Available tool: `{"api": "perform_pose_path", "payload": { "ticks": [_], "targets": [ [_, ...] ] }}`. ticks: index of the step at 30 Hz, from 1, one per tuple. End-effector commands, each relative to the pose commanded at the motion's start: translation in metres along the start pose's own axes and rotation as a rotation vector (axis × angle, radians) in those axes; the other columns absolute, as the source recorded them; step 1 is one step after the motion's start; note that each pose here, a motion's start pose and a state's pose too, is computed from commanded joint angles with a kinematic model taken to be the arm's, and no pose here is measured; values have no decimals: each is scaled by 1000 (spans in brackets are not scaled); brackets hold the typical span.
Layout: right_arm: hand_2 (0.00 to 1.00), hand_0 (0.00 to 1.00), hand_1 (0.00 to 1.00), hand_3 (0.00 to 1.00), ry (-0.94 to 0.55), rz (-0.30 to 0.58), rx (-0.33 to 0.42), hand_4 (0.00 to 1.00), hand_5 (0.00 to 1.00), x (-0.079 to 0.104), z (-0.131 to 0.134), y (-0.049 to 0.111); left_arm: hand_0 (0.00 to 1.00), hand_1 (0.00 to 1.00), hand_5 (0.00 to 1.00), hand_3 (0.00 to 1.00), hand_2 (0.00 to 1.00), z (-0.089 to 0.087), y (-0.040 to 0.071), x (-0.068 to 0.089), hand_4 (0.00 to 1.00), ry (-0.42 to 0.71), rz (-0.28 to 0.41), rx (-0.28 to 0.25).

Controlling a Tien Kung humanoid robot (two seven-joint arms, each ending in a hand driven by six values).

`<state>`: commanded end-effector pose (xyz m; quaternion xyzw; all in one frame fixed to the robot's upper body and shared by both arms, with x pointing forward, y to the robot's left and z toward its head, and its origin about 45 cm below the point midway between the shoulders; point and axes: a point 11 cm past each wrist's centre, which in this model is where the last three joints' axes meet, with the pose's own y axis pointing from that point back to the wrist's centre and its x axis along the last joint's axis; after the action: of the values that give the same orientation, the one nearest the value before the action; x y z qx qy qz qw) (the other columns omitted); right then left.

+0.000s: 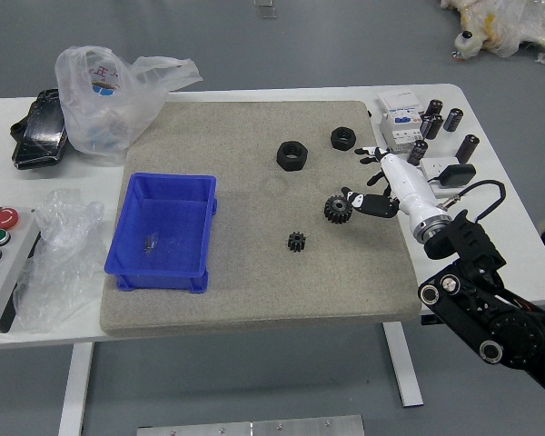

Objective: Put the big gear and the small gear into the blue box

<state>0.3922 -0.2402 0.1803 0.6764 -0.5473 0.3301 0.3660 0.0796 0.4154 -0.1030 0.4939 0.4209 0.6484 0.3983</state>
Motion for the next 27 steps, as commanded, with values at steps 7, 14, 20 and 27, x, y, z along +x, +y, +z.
{"api": "perform_pose_path", "payload": {
  "ticks": [7,14,20,27],
  "targets": [
    [792,275,533,843,89,-74,-2,741,252,-14,-6,-11,645,648,261,734,617,0,0,1,641,-5,3,6],
    [808,290,561,852,147,-154,-23,748,247,-31,-3,-14,646,648,263,736,619,3,0,2,643,-8,5,-1],
    [813,295,574,853,174,-189,-34,760,251,-38,0,-14,646,648,263,736,619,2,0,1,644,-7,3,3],
    [811,298,574,852,217,-191,-49,768,260,-36,7,-15,646,648,265,736,619,4,0,1,644,-5,3,-8]
  ]
}}
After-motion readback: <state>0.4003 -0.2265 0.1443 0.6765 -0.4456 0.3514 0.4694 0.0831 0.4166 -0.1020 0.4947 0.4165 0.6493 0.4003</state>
